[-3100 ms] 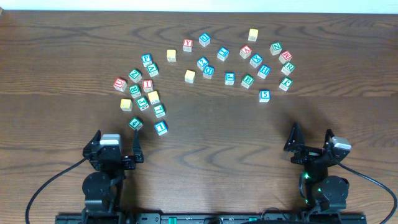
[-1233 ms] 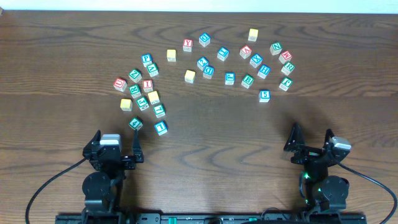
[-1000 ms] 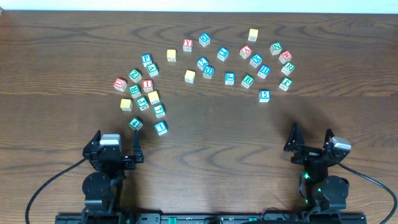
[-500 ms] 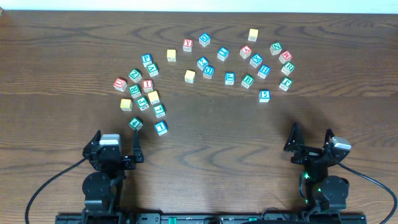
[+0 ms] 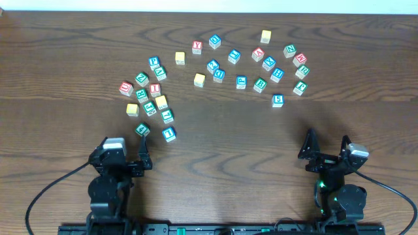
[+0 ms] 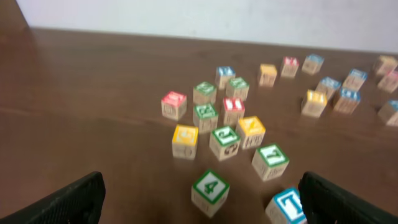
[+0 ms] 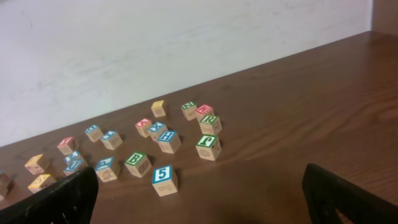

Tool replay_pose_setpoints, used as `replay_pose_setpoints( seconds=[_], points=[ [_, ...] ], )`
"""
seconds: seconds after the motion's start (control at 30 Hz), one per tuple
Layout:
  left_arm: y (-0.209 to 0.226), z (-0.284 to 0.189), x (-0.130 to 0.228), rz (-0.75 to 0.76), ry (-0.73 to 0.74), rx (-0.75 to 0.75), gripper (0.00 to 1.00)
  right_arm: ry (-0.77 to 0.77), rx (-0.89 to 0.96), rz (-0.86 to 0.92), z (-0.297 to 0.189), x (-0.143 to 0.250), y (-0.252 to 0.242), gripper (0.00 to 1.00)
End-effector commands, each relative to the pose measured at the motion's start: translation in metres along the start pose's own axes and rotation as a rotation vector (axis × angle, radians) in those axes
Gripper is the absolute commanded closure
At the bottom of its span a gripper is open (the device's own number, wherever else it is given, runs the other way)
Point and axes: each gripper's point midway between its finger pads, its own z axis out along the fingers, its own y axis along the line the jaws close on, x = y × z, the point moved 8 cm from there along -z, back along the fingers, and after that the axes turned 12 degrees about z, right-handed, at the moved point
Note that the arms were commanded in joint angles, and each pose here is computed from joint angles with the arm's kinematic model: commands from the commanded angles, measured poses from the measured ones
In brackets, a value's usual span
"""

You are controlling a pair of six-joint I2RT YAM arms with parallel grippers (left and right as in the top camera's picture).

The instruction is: Spell out AI2

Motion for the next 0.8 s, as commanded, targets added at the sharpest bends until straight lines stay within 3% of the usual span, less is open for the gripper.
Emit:
replay_pose_setpoints(
  seconds=[0.0,0.33,0.77],
  points=[
    [0.003,-0.001,-0.015,-0.016,-0.005,-0.008,0.02,-0.007,0.008,-0.007,0.000,0.000,-0.002,0.01],
    [0.006,0.007,-0.042,-0.014,0.053,0.002,0.02,-0.007,0.008,-0.007,0.000,0.000,-0.002,0.01],
    [0.001,0.018,-0.106,-0.026,0.136,0.159,0.02,-0.007,0.008,-0.007,0.000,0.000,-0.002,0.01]
  ],
)
